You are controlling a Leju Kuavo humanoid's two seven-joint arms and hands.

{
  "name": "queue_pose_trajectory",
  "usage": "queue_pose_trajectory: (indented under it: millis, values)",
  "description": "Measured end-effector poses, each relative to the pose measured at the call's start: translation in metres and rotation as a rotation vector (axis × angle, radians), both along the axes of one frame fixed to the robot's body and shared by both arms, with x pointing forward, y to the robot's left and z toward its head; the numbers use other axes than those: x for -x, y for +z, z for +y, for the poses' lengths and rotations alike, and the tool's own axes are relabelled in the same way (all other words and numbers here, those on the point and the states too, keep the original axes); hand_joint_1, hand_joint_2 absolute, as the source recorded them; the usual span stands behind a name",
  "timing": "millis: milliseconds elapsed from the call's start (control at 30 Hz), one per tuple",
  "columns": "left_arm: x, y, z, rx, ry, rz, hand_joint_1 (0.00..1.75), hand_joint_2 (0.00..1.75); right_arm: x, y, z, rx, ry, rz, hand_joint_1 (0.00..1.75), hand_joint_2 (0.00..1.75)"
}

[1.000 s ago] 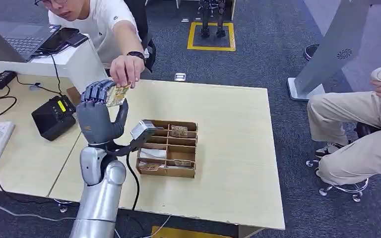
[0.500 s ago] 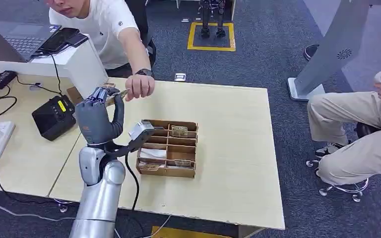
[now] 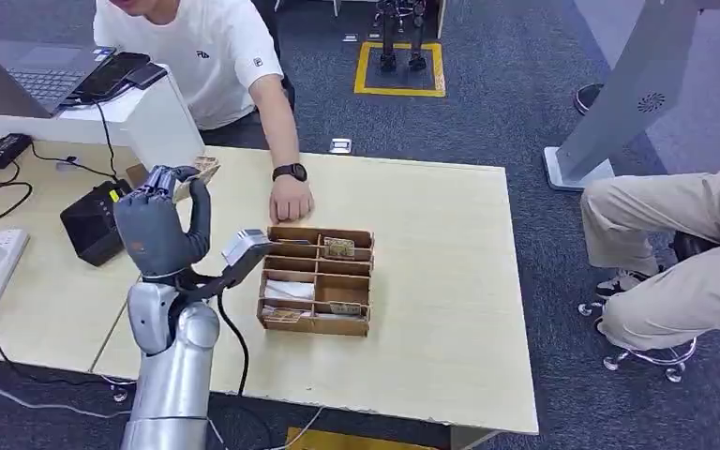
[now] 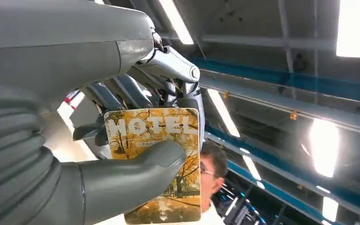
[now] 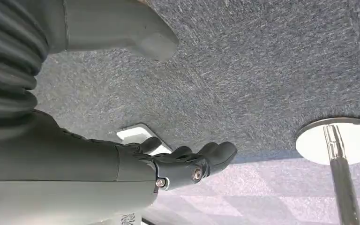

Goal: Pass the card to the sensor for recognition and then transmit it.

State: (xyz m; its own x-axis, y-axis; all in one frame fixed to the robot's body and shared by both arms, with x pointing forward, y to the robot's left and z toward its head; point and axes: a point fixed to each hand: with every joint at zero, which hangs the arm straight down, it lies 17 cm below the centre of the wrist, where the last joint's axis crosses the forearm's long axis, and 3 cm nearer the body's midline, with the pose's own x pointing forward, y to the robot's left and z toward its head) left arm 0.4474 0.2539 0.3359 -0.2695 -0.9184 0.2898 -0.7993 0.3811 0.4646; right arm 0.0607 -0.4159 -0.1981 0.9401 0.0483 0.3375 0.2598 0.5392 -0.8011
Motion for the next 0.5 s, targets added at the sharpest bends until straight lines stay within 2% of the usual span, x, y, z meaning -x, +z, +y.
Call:
queue_pose_trajectory:
  millis: [333,500]
  values:
    - [0.008,-0.027,0.052,0.081,0.089,0.038,1.75,1.75,0.006,-0.001,-0.001,-0.006,-0.042,0.000,0.00,1.75]
    - [0.008,-0.036,0.062,0.104,0.117,0.065,1.75,1.75,0.007,-0.001,-0.001,-0.007,-0.050,-0.003,0.00,1.75]
